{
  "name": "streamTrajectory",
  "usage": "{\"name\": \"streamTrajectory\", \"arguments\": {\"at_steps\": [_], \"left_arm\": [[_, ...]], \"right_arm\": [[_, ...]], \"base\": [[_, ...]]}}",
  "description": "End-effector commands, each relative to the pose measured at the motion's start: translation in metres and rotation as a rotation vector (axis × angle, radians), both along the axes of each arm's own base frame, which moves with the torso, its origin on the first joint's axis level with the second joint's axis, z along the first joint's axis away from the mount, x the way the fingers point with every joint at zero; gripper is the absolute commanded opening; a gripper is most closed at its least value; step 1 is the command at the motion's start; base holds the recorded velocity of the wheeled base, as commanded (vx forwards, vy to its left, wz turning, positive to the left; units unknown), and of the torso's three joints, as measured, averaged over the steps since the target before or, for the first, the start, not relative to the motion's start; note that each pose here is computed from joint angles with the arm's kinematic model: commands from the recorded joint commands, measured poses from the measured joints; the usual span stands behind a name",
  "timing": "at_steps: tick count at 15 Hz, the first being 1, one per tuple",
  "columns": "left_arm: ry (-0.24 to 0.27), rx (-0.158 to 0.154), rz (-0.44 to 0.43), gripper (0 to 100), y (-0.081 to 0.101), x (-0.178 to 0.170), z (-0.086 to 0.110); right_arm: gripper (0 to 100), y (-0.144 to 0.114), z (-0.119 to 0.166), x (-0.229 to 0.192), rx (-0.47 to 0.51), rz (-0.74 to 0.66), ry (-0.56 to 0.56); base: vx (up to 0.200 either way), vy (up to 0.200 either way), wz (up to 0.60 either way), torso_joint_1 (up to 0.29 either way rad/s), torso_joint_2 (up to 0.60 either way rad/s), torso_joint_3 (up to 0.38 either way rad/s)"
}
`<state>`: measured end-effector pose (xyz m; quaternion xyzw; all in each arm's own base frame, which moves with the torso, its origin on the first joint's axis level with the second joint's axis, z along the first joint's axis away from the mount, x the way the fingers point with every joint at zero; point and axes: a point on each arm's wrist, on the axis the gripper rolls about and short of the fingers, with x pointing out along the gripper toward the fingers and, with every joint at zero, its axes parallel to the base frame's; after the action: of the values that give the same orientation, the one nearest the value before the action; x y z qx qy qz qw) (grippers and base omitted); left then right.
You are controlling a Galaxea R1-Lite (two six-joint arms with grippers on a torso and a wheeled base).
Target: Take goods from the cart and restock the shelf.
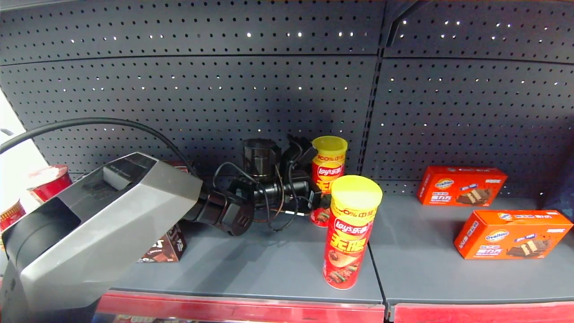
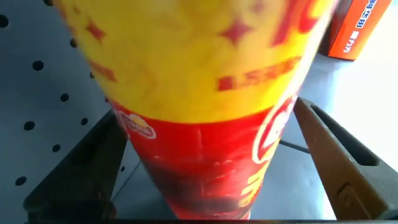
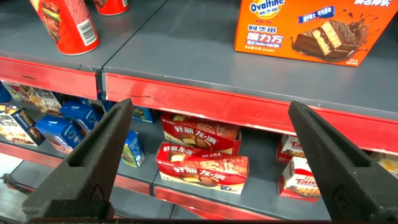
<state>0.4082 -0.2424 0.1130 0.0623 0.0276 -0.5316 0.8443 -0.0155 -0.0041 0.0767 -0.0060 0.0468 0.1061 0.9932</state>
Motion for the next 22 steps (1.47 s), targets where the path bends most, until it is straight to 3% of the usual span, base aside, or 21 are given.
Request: {"name": "streamTrajectory", "arguments": {"at_steps": [1, 5, 8, 9, 14, 17, 19, 21, 22], "left_arm": [[-0.017, -0.008, 0.014, 100, 0.008, -0.002, 0.012], [-0.009, -0.004, 0.052, 100, 0.041, -0.025, 0.036], [-0.014, -0.043, 0.097, 100, 0.066, -0.047, 0.069], [-0.015, -0.082, 0.146, 100, 0.080, -0.061, 0.090], [-0.123, -0.162, 0.396, 100, 0.125, -0.109, 0.149], [-0.179, -0.191, 0.699, 100, 0.157, -0.145, 0.180], [-0.203, -0.205, 0.797, 100, 0.176, -0.174, 0.192], [-0.213, -0.193, 0.907, 100, 0.209, -0.221, 0.188], [-0.213, -0.189, 0.927, 100, 0.215, -0.230, 0.185]], "right_arm": [[100, 0.000, 0.000, 0.000, 0.000, 0.000, 0.001], [100, 0.000, 0.000, 0.000, 0.000, 0.000, 0.001], [100, 0.000, 0.000, 0.000, 0.000, 0.000, 0.001], [100, 0.000, 0.000, 0.000, 0.000, 0.000, 0.002], [100, 0.000, 0.000, 0.000, 0.000, 0.000, 0.002], [100, 0.000, 0.000, 0.000, 0.000, 0.000, 0.002], [100, 0.000, 0.000, 0.000, 0.000, 0.000, 0.001], [100, 0.000, 0.000, 0.000, 0.000, 0.000, 0.001], [100, 0.000, 0.000, 0.000, 0.000, 0.000, 0.002]], "base": [[0.000, 0.000, 0.00, 0.000, 0.00, 0.000], [0.000, 0.000, 0.00, 0.000, 0.00, 0.000], [0.000, 0.000, 0.00, 0.000, 0.00, 0.000], [0.000, 0.000, 0.00, 0.000, 0.00, 0.000], [0.000, 0.000, 0.00, 0.000, 0.00, 0.000], [0.000, 0.000, 0.00, 0.000, 0.00, 0.000], [0.000, 0.000, 0.00, 0.000, 0.00, 0.000], [0.000, 0.000, 0.00, 0.000, 0.00, 0.000], [0.000, 0.000, 0.00, 0.000, 0.00, 0.000]]}}
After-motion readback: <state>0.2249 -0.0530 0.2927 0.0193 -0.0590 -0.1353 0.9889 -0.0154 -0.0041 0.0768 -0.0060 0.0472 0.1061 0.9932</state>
